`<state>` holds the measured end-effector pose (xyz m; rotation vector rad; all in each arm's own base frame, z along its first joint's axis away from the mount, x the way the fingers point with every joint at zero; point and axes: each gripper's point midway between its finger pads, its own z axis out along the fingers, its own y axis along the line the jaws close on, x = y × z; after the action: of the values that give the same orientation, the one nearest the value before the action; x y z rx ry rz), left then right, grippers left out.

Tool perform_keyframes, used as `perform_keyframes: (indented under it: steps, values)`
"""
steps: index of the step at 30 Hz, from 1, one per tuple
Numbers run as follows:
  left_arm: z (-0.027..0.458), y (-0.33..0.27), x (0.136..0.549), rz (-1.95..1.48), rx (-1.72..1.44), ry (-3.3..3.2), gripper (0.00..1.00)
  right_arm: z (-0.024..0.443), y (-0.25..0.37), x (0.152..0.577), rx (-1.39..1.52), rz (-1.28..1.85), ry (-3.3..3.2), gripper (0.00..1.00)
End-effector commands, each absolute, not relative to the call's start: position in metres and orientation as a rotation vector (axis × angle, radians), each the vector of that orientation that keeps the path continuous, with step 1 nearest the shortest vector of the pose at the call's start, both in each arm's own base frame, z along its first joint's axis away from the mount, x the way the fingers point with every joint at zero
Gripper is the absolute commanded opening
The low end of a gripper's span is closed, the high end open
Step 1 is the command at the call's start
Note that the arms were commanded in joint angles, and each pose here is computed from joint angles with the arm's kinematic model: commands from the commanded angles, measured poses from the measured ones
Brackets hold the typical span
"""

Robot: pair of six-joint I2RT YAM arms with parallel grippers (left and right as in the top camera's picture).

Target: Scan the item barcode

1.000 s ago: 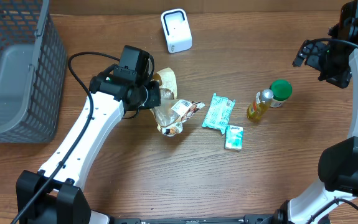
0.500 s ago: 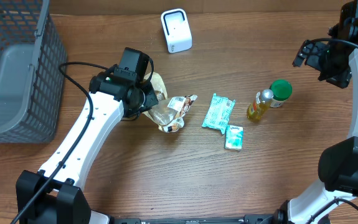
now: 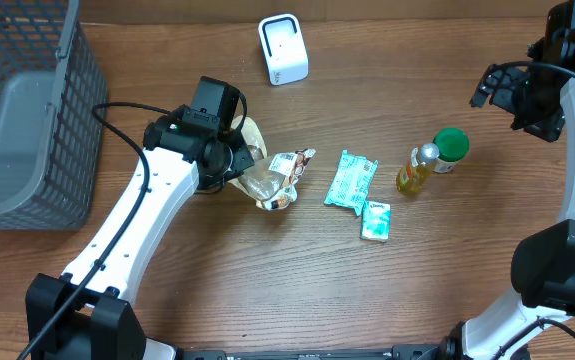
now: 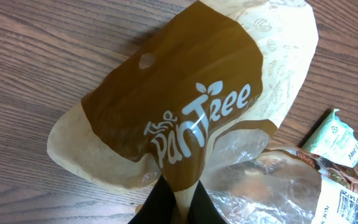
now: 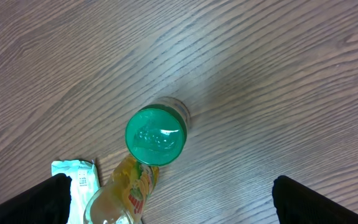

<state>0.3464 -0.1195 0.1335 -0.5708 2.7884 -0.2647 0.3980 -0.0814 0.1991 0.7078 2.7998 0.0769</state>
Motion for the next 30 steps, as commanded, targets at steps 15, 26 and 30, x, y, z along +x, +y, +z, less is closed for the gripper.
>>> perform_keyframes:
  steps: [15, 26, 30]
  values:
    - [0.139, -0.114, 0.350, -0.251, -0.601, 2.753, 0.04, 0.215, -0.050, 0.417, 0.642, 0.366, 2.720, 1.00]
    - [0.140, -0.115, 0.351, -0.253, -0.600, 2.750, 0.04, 0.246, 0.035, 0.412, 0.481, 1.015, 2.672, 1.00]
    - [0.140, -0.115, 0.351, -0.255, -0.600, 2.748, 0.04, 0.244, 0.064, 0.404, 0.382, 1.031, 2.724, 1.00]
